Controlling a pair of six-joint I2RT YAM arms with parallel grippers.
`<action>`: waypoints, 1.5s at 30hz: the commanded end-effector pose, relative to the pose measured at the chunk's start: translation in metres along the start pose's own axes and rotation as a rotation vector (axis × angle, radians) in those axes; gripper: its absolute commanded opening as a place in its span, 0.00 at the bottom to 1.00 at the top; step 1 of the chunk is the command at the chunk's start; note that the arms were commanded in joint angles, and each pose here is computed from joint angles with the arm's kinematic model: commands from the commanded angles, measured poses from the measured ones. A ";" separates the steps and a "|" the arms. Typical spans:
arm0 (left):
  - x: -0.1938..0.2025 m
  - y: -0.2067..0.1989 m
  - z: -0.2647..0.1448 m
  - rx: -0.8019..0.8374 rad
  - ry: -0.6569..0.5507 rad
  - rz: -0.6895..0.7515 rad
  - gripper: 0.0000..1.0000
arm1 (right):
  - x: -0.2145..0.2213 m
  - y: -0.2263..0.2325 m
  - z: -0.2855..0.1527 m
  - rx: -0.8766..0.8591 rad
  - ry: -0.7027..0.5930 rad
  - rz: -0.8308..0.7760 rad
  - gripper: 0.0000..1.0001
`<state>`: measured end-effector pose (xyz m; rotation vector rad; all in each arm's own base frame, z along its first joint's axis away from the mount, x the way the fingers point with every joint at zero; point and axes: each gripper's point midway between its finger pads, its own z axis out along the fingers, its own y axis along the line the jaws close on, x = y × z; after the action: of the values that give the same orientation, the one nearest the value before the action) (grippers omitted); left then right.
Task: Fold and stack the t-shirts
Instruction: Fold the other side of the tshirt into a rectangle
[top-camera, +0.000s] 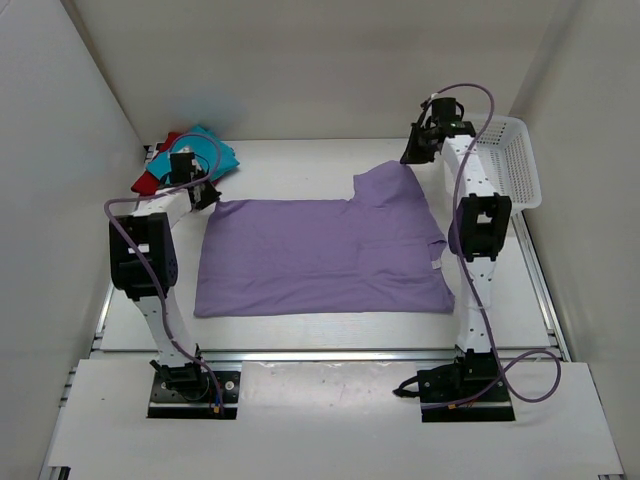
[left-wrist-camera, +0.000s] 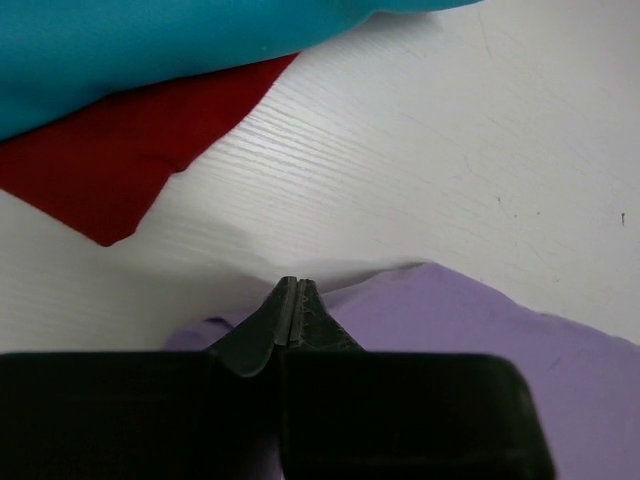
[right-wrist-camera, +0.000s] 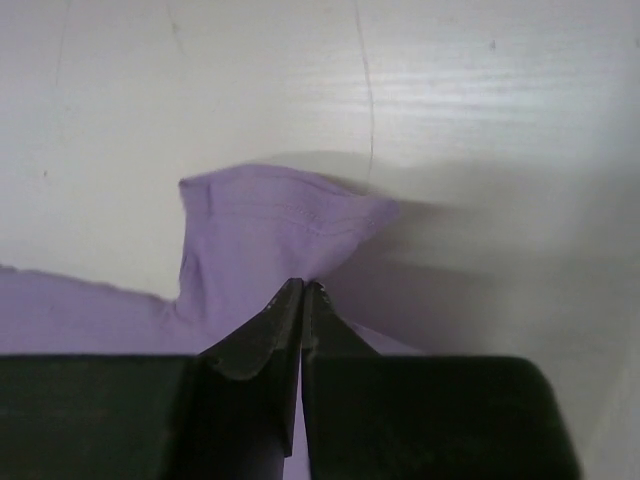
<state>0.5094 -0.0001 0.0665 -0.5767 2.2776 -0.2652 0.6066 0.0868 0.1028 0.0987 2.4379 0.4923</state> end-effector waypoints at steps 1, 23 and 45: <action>-0.029 -0.010 -0.031 0.052 -0.079 -0.018 0.00 | 0.006 0.013 -0.048 -0.025 0.039 -0.022 0.00; -0.019 0.012 -0.094 0.118 -0.136 -0.136 0.00 | 0.111 0.027 -0.173 0.015 -0.246 0.033 0.00; 0.039 0.026 -0.049 0.028 -0.052 -0.236 0.26 | 0.147 0.026 -0.179 -0.077 -0.253 0.083 0.00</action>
<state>0.4230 0.0015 0.0513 -0.8305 2.2324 -0.4167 0.3540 0.0754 0.1252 0.2623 2.2861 0.5435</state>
